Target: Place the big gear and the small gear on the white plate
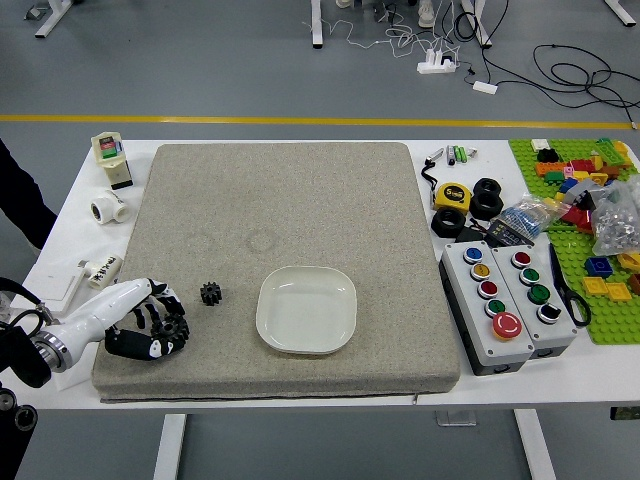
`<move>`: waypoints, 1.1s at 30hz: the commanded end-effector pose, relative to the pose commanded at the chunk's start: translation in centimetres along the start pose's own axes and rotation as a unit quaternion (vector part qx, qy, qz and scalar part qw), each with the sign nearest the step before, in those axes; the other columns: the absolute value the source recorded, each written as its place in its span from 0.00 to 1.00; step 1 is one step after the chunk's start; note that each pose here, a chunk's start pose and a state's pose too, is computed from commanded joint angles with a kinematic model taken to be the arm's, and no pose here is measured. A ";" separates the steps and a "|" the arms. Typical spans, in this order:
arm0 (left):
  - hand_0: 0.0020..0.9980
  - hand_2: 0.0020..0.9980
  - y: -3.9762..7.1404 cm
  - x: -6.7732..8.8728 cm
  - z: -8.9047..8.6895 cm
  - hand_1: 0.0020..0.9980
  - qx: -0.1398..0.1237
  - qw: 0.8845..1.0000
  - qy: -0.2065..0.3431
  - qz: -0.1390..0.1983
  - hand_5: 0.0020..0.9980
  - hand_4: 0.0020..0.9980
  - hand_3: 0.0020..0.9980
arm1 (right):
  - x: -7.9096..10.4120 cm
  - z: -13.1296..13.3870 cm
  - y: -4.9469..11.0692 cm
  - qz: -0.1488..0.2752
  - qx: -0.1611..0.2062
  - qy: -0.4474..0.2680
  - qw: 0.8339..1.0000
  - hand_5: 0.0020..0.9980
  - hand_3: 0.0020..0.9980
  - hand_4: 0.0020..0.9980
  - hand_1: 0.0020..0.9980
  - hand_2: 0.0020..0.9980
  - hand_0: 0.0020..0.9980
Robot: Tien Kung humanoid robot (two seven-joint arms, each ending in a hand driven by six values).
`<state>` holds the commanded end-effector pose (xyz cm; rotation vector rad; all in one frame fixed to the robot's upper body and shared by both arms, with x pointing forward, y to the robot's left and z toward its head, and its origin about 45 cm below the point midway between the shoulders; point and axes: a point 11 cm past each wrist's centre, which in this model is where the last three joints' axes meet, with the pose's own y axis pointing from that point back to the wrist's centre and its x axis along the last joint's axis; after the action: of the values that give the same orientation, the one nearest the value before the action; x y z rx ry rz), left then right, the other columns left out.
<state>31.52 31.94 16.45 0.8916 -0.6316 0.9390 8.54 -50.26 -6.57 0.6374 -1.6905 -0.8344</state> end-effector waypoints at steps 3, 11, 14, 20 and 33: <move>0.30 0.36 0.1 -0.2 -0.2 0.31 0.003 1.000 0.002 -0.003 0.00 0.00 0.43 | 0.0 0.1 0.0 0.000 -0.001 0.000 1.000 0.67 0.56 0.76 0.61 0.70 0.60; 0.29 0.36 0.0 0.9 1.4 0.31 -0.015 0.999 -0.018 0.025 0.00 0.00 0.42 | 0.0 0.3 0.0 0.000 -0.003 0.003 1.000 0.67 0.56 0.76 0.61 0.70 0.60; 0.29 0.35 0.0 1.4 2.3 0.30 -0.028 0.999 -0.029 0.033 0.00 0.00 0.42 | 0.0 0.4 0.0 0.000 -0.004 0.003 1.000 0.67 0.56 0.76 0.61 0.70 0.60; 0.29 0.34 0.0 2.0 4.4 0.29 -0.057 0.996 -0.046 0.044 0.00 0.00 0.42 | 0.0 0.5 -0.1 0.001 -0.004 0.003 1.000 0.67 0.56 0.76 0.61 0.70 0.60; 0.29 0.35 -3.7 2.3 12.0 0.30 -0.157 0.981 -0.103 0.056 0.00 0.00 0.42 | 0.0 0.5 -0.1 0.001 -0.004 0.003 1.000 0.67 0.56 0.76 0.61 0.70 0.60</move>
<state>34.89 21.47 22.89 0.6788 -0.9875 0.8241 8.03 -50.17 -6.71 0.6313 -1.6809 -0.8370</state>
